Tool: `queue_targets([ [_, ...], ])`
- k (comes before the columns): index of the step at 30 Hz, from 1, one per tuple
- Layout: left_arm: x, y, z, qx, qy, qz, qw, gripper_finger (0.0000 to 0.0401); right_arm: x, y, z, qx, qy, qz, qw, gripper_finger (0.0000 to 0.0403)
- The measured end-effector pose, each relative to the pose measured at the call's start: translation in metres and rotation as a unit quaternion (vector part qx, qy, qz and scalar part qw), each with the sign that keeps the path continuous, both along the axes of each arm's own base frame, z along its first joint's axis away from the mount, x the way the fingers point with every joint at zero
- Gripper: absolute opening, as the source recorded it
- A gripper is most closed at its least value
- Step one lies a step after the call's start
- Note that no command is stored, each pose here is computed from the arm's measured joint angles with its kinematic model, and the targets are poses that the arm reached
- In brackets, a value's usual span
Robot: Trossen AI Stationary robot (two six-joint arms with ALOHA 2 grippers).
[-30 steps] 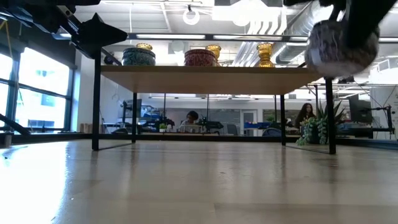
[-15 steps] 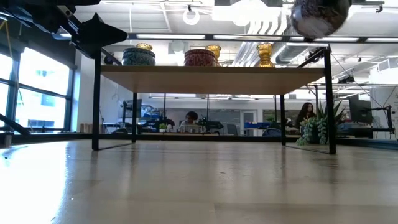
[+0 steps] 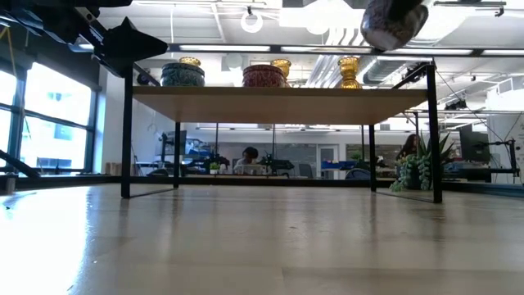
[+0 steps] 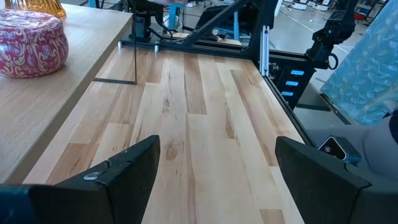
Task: Pick & Place candle stick holders
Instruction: Put the red scented candle on the shelf aligned with the other scented candle
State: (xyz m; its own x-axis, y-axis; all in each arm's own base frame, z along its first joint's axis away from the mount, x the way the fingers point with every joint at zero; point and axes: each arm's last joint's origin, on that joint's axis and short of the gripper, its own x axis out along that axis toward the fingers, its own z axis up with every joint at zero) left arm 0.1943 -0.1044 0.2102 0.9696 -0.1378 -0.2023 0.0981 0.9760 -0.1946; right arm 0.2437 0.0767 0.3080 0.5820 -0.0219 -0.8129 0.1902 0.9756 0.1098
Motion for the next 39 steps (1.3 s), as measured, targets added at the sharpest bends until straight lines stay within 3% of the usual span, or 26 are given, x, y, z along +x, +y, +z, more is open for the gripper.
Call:
queue_targets([
  [11,0.0,0.0,0.0,0.0,0.0,0.0,1.0,0.0317,0.005,-0.042,0.01,-0.019,0.053,-0.026,0.998,0.0303],
  [21,0.0,0.0,0.0,0.0,0.0,0.0,1.0,0.0317,0.013,-0.069,0.001,0.008,0.114,-0.053,0.992,0.0303],
  [39,0.0,0.0,0.0,0.0,0.0,0.0,1.0,0.0317,0.018,-0.085,-0.007,0.02,0.136,-0.071,0.988,0.0303],
])
